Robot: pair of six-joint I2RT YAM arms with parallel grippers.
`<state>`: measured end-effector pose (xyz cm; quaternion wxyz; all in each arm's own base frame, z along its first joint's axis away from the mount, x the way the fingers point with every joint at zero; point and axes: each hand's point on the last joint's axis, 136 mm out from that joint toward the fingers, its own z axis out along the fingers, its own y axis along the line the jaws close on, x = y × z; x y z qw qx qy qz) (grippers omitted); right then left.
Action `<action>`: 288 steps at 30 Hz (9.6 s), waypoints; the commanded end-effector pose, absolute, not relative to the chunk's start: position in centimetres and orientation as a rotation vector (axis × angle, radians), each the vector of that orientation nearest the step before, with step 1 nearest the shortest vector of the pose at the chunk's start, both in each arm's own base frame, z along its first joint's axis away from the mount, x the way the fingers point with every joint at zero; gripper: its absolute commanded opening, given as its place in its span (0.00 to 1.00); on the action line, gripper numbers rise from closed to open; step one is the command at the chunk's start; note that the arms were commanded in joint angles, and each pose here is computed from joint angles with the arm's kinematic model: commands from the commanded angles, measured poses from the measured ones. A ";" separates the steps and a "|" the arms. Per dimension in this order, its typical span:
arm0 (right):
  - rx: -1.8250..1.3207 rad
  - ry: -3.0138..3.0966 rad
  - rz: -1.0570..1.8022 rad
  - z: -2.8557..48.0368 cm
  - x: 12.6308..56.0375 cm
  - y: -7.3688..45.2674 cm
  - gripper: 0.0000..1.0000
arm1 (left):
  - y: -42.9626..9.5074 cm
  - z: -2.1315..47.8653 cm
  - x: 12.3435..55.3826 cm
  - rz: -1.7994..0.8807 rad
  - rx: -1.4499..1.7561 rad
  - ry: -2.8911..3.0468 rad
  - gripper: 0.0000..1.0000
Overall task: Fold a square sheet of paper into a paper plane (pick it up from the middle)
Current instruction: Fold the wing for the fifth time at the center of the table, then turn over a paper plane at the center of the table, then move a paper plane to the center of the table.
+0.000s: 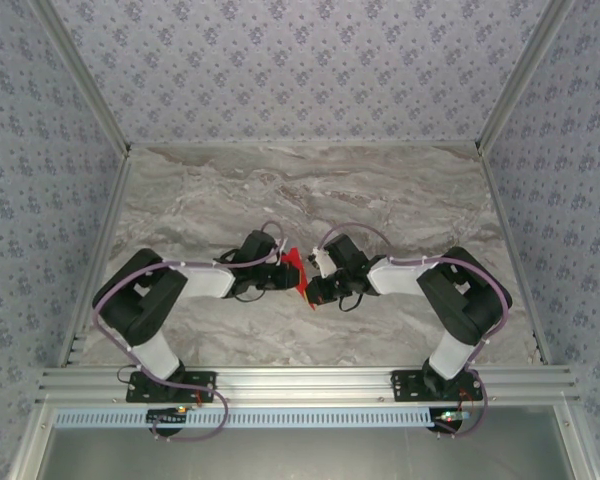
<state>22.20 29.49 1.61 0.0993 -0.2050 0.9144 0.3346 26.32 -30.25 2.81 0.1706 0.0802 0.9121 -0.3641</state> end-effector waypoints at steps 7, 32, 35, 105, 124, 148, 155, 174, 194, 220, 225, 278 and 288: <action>-0.541 3.072 0.601 -4.9 17.5 22.8 0.01 | -28.6 0.9 28.2 -0.885 0.193 2.611 0.07; -0.542 3.018 0.709 -4.0 17.7 23.8 0.02 | -18.3 -0.9 36.4 -0.736 -0.162 2.626 0.06; -0.543 3.009 0.714 -3.8 17.8 23.9 0.02 | -17.7 -0.2 37.3 -0.718 -0.186 2.620 0.06; 0.092 2.609 0.536 5.8 28.5 13.3 0.90 | -29.2 11.2 29.1 -0.328 -0.289 2.609 0.00; 0.036 2.477 0.670 8.8 28.1 14.7 0.89 | -33.2 9.7 29.1 -1.062 -0.218 2.403 0.00; -0.432 2.572 0.642 8.5 24.7 28.5 0.40 | -28.5 4.3 27.3 -0.893 -0.384 2.476 0.00; -0.464 2.621 0.613 7.0 24.3 29.1 0.41 | -28.5 4.2 27.2 -0.893 -0.387 2.479 0.00; -0.525 2.700 0.593 4.6 22.8 29.7 0.39 | -28.6 4.3 27.3 -0.918 -0.407 2.482 0.00; -0.534 2.736 0.477 3.7 20.7 28.5 0.32 | -28.4 4.1 27.4 -0.903 -0.418 2.492 0.00; -0.504 2.717 0.490 4.6 20.9 28.9 0.39 | -28.5 4.0 27.3 -0.908 -0.413 2.501 0.00; -0.514 2.719 0.495 4.3 20.9 29.2 0.35 | -28.6 4.0 27.2 -0.911 -0.412 2.501 0.00; -0.490 2.721 0.347 3.5 23.2 28.9 0.43 | -28.6 4.2 27.3 -0.917 -0.412 2.500 0.00; -0.486 2.723 0.319 3.3 23.5 28.8 0.40 | -28.6 4.2 27.2 -0.917 -0.411 2.501 0.00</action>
